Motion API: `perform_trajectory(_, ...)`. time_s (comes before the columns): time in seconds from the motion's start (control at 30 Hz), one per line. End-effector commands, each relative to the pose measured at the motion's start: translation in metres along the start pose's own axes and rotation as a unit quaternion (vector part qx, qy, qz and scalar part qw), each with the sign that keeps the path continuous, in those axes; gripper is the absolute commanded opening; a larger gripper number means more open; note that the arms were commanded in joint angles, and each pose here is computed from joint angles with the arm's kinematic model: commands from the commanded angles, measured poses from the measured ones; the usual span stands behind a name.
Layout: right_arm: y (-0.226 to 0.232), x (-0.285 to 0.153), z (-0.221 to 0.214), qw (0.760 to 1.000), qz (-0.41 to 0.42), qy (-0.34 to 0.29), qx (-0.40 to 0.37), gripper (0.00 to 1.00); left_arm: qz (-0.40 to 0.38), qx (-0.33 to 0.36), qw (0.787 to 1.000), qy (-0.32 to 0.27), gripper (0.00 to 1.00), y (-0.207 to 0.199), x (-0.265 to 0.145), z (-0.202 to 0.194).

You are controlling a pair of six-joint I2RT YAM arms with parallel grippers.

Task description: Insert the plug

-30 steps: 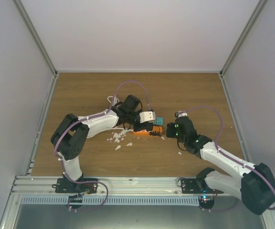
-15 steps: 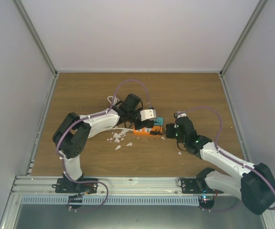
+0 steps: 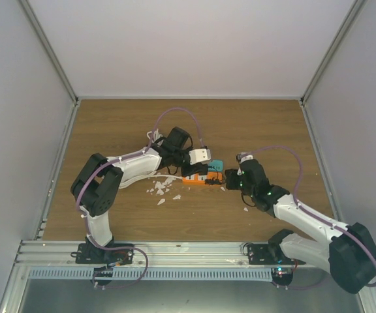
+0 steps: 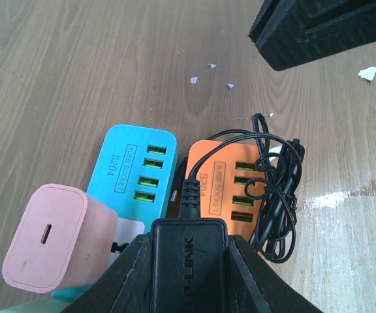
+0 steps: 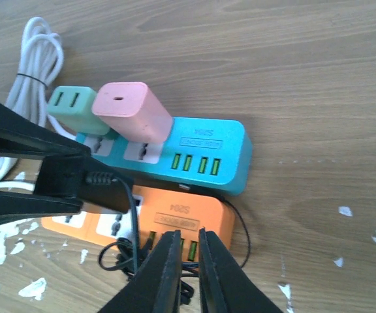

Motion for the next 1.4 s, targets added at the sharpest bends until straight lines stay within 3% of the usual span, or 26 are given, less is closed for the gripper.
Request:
perform_trajectory(0.0, 0.013, 0.004, -0.004, 0.998, 0.049, 0.005, -0.039, 0.13, -0.018, -0.027, 0.998, 0.050, 0.00, -0.006, 0.009, -0.031)
perform_trajectory(0.13, 0.039, 0.015, -0.019, 0.990, 0.106, 0.039, -0.087, 0.24, -0.017, -0.028, 0.998, 0.053, 0.00, -0.005, 0.010, -0.032)
perform_trajectory(0.33, 0.044, 0.031, -0.031, 0.989, 0.048, 0.068, -0.125, 0.71, -0.018, -0.025, 0.998, 0.050, 0.00, -0.006, 0.008, -0.029)
perform_trajectory(0.47, 0.039, 0.024, -0.027, 0.990, 0.031, 0.052, -0.124, 0.78, -0.018, -0.024, 0.998, 0.047, 0.00, -0.006, 0.007, -0.027)
perform_trajectory(0.63, 0.033, 0.032, -0.031, 0.989, -0.002, 0.064, -0.131, 0.77, -0.020, -0.027, 0.998, 0.048, 0.00, -0.006, 0.007, -0.028)
perform_trajectory(0.77, 0.032, 0.040, -0.037, 0.986, -0.025, 0.078, -0.146, 0.67, -0.021, -0.027, 0.998, 0.048, 0.00, -0.007, 0.007, -0.028)
perform_trajectory(1.0, 0.027, 0.045, -0.040, 0.984, -0.046, 0.086, -0.147, 0.59, -0.020, -0.026, 0.998, 0.049, 0.00, -0.007, 0.007, -0.028)
perform_trajectory(1.1, 0.023, 0.046, -0.042, 0.983, -0.058, 0.090, -0.146, 0.50, -0.020, -0.026, 0.998, 0.050, 0.00, -0.006, 0.007, -0.028)
perform_trajectory(1.23, 0.018, 0.047, -0.043, 0.982, -0.075, 0.093, -0.144, 0.27, -0.019, -0.027, 0.998, 0.051, 0.00, -0.006, 0.007, -0.029)
perform_trajectory(1.37, 0.013, 0.045, -0.042, 0.982, -0.091, 0.090, -0.141, 0.18, -0.019, -0.028, 0.998, 0.052, 0.00, -0.006, 0.007, -0.030)
Point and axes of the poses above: each gripper's point midway between its finger pads, its own x axis out along the fingers, its own y axis along the line the jaws close on, z = x × y, the point moved 2 cm from there along -x, back along the fingers, and after that the axes turned 5 degrees about -x, right-handed, at the moved point
